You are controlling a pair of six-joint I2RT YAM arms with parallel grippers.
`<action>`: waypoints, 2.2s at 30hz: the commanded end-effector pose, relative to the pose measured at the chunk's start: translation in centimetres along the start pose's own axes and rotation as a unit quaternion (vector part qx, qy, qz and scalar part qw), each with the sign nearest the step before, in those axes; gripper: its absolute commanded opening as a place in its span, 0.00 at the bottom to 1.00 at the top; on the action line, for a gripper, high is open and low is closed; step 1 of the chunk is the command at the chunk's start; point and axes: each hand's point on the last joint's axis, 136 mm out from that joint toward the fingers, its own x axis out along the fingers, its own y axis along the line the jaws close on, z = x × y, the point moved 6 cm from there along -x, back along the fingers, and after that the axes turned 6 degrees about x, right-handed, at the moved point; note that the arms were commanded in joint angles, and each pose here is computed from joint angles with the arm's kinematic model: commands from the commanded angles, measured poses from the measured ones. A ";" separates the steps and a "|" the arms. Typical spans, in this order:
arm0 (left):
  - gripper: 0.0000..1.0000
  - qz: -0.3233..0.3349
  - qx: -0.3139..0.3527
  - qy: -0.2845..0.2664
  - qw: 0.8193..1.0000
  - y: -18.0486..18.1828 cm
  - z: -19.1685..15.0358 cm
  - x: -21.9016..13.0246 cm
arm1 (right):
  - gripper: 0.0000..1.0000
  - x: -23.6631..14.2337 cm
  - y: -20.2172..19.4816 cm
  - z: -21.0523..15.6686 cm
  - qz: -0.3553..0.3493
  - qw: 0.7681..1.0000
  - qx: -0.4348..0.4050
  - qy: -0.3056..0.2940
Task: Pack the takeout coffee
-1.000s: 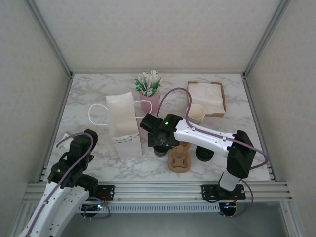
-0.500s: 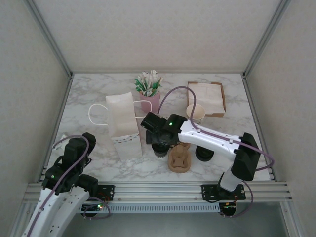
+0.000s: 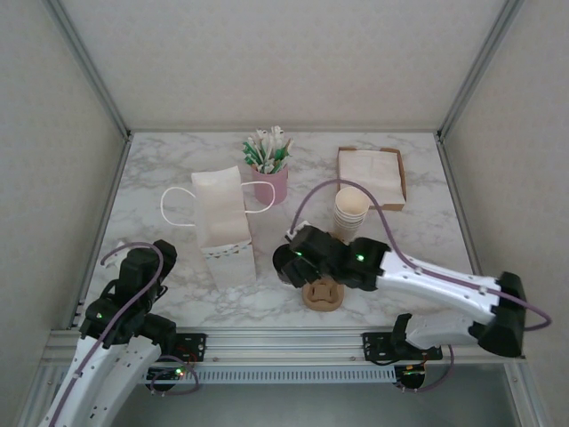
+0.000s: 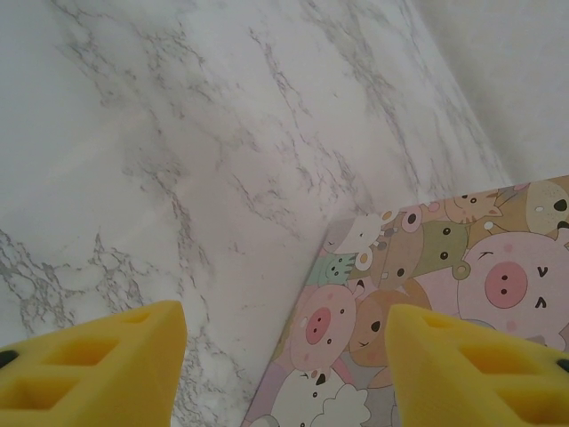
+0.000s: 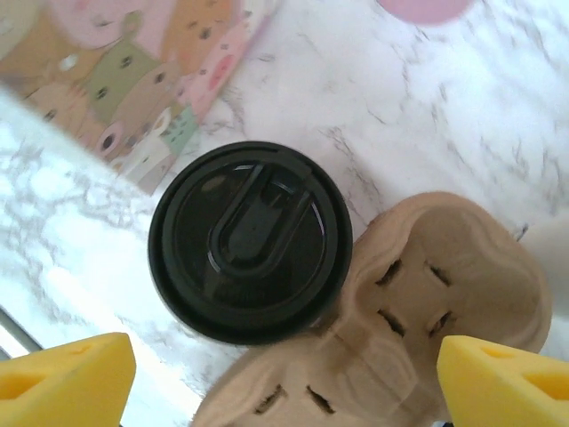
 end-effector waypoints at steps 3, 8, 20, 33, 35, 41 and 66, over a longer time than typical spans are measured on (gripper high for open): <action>0.61 -0.008 0.007 -0.002 1.000 -0.3 0.1 0.1 | 0.92 -0.7 -1.0 -0.6 -0.008 0.974 -0.214 -0.077; 0.61 -0.010 0.012 -0.005 1.000 -0.6 0.2 0.2 | 0.90 -1.4 -1.3 0.6 0.083 0.961 -0.230 -0.132; 0.62 -0.021 0.030 -0.009 0.999 -1.3 0.5 0.2 | 0.94 2.4 -2.7 2.2 0.225 0.928 -0.291 -0.065; 0.63 -0.013 0.044 -0.007 0.999 -1.4 0.5 0.6 | 0.89 5.2 -2.2 3.6 0.259 0.914 -0.307 -0.053; 0.64 -0.011 0.044 -0.007 0.999 -1.4 0.4 0.7 | 0.88 5.5 -2.1 3.4 0.266 0.913 -0.307 -0.043; 0.64 -0.010 0.046 -0.008 0.999 -1.4 0.5 0.6 | 0.88 5.9 -1.7 3.0 0.281 0.909 -0.307 -0.036; 0.67 -0.007 0.040 -0.006 0.999 -1.1 0.3 0.7 | 0.73 7.8 -1.2 0.3 0.275 0.906 -0.321 0.023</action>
